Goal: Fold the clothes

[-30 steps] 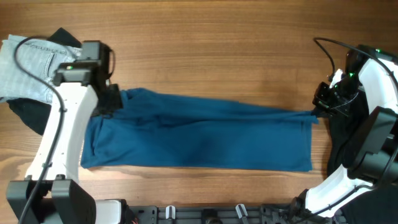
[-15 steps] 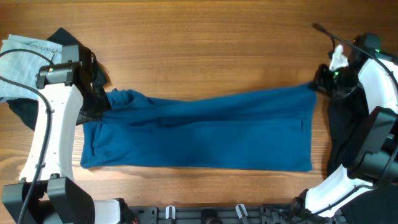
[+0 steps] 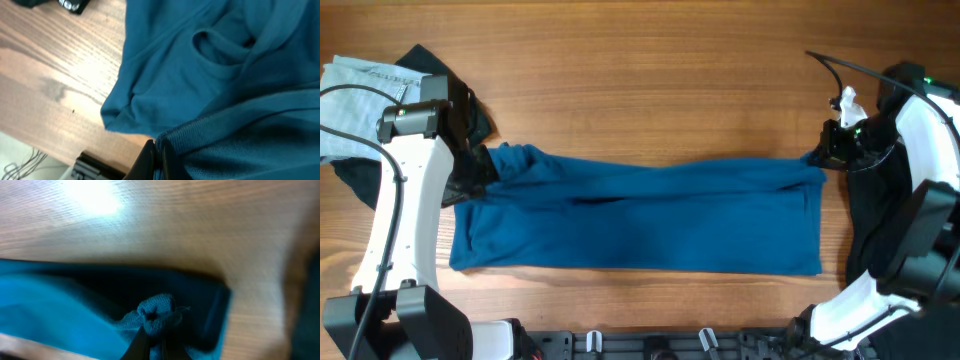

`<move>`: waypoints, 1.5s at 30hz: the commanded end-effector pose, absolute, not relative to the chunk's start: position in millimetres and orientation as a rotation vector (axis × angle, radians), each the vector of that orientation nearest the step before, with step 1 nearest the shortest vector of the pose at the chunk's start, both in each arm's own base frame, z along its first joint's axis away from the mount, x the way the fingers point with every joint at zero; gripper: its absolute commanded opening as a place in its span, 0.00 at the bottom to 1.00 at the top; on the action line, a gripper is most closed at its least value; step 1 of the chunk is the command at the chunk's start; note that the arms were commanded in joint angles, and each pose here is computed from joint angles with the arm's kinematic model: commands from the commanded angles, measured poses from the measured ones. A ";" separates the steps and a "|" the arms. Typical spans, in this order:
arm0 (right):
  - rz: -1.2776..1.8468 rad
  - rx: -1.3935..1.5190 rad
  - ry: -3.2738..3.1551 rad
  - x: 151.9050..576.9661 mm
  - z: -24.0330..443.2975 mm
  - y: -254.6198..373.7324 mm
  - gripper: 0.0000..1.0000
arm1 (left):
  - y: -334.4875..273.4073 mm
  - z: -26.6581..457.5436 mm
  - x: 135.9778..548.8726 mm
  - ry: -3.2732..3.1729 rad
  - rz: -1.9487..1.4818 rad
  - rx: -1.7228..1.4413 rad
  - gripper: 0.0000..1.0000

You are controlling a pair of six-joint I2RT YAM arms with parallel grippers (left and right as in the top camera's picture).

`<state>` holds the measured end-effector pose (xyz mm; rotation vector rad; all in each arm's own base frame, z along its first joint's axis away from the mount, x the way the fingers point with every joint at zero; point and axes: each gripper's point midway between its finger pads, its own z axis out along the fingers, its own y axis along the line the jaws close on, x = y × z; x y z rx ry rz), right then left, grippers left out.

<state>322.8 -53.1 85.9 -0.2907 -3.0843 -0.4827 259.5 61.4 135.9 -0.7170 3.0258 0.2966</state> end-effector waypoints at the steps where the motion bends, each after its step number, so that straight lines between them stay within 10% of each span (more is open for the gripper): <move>1: -0.274 -0.398 -3.164 315.3 117.6 -66.9 0.04 | 70.5 144.5 251.2 2.987 0.372 -0.815 0.04; 20: 0.277 -0.955 -2.964 224.2 46.6 -99.8 0.05 | 77.6 118.5 215.1 3.098 0.416 -0.908 0.04; 38: 0.043 -0.757 -2.932 209.5 45.5 -69.5 0.11 | 94.7 118.7 212.0 3.059 0.431 -1.007 0.04; 42: 0.127 -0.786 -2.920 206.8 46.1 -78.5 0.71 | 95.3 118.9 211.6 3.059 0.438 -1.007 0.08; 45: 0.147 -0.888 -2.934 215.6 45.3 -82.7 0.92 | 95.3 119.0 212.0 3.057 0.437 -1.007 0.41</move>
